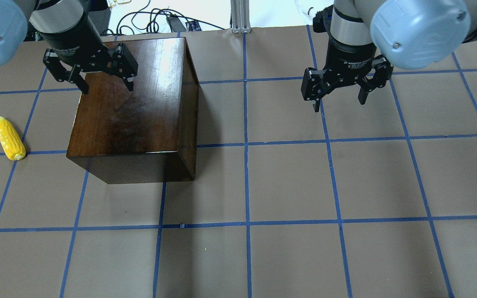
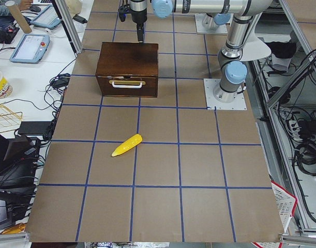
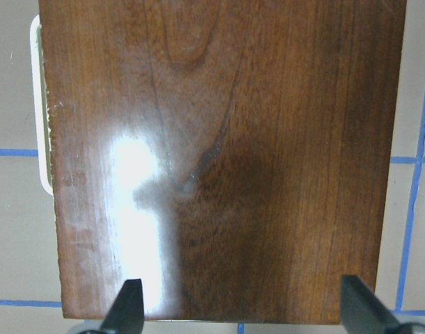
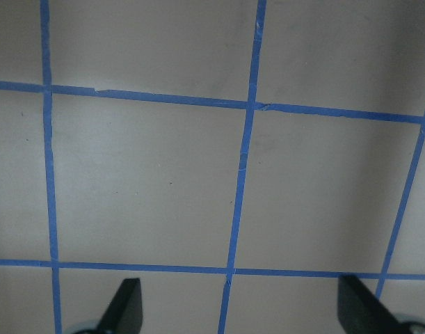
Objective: Open drawer and put corn inside
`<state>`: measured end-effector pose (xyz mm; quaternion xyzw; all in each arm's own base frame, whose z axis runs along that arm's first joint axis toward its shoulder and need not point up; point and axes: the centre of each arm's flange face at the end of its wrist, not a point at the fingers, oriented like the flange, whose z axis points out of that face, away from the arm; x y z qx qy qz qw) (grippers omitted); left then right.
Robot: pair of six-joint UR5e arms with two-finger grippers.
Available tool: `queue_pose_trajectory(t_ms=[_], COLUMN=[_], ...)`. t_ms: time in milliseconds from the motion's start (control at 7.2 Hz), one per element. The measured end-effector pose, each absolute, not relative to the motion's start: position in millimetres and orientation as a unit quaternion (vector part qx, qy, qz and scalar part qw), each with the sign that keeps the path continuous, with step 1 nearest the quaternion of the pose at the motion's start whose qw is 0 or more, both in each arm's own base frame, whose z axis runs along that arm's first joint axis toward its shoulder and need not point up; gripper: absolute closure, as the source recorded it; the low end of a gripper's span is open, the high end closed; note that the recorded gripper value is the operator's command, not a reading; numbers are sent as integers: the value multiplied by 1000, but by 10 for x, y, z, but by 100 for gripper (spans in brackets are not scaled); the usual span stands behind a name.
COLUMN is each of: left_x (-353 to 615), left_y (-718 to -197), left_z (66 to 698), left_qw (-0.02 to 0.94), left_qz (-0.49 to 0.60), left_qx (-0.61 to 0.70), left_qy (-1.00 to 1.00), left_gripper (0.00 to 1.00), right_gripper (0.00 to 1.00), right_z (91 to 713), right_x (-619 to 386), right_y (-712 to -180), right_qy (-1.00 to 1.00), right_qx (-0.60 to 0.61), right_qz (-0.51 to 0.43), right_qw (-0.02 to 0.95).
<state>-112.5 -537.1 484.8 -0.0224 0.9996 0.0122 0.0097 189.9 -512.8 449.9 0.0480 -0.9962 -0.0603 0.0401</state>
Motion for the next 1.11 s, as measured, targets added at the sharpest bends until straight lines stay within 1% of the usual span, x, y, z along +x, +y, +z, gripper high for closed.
queue_pose_trajectory(t_ms=[694,1111], left_x=[-1039,-513], left_y=[-5431,-5540], left_z=[4799,4885], left_qw=[9,8], left_qz=[16,1], left_qx=[-24,-64], left_qy=[1000,998], left_gripper=[0,0], right_gripper=[0,0], right_z=[4499,4499], right_x=[1898,1899], right_y=[-5128,-5128], right_qy=[-996,-996], right_qx=[48,48], right_qz=[-60,-60], right_qw=[40,40])
